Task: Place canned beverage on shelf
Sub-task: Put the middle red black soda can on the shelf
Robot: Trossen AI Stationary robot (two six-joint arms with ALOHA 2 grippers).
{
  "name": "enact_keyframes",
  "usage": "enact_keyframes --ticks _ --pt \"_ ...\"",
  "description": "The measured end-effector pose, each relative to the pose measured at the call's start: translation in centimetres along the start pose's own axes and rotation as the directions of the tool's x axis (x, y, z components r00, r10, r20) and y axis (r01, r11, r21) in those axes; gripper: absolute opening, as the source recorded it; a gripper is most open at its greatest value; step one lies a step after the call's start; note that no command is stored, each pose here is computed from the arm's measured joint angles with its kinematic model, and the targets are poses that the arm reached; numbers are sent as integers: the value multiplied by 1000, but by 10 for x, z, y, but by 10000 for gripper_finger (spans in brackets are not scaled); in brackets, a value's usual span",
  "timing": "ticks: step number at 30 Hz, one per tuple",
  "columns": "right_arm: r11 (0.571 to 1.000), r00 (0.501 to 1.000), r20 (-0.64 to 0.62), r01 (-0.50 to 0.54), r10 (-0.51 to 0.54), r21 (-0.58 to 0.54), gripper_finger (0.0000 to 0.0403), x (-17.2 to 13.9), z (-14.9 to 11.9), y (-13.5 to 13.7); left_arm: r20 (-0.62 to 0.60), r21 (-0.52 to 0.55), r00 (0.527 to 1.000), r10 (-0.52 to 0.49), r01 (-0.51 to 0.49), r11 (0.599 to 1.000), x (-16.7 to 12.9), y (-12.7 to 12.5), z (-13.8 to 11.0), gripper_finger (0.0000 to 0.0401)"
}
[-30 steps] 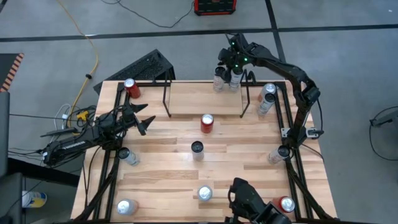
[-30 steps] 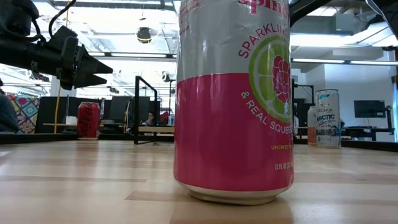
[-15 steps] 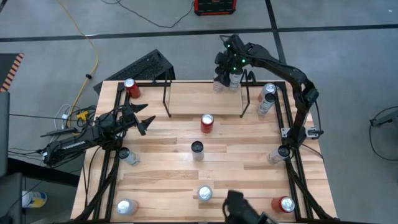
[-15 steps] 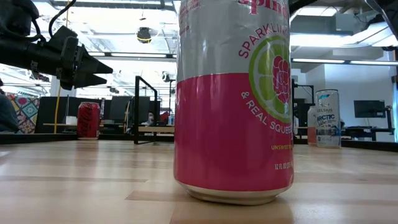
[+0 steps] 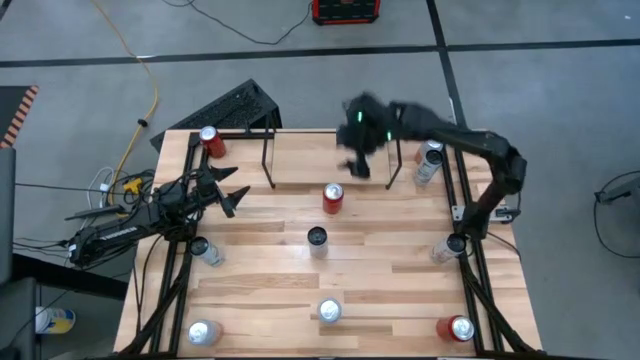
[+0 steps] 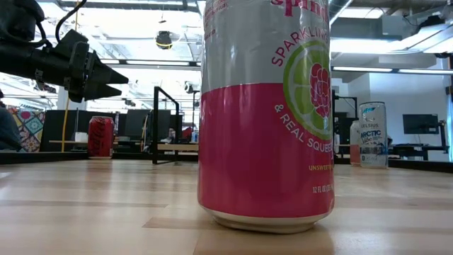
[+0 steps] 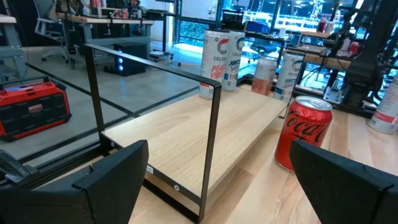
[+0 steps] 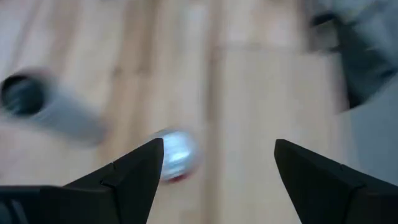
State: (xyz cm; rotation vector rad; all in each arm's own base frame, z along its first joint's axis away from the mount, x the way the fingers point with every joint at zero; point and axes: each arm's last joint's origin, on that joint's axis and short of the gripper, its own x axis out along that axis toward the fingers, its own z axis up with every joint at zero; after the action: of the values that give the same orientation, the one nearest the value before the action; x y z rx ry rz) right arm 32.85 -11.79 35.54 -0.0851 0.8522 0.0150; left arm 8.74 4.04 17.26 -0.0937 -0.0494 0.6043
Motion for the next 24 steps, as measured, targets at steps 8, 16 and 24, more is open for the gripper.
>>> enact_keyframes --ticks 8,16,24 --pt "1000 1000 28 7 -7 23 331 35 -64 115 0 0 1000 1 -1 1000 0 0 0 374" --pt "976 948 257 148 -187 161 331 15 -110 176 0 0 1000 1 -1 1000 0 0 0 374" --pt "965 933 321 80 -161 251 330 24 -143 200 0 0 1000 1 -1 1000 0 0 0 374"
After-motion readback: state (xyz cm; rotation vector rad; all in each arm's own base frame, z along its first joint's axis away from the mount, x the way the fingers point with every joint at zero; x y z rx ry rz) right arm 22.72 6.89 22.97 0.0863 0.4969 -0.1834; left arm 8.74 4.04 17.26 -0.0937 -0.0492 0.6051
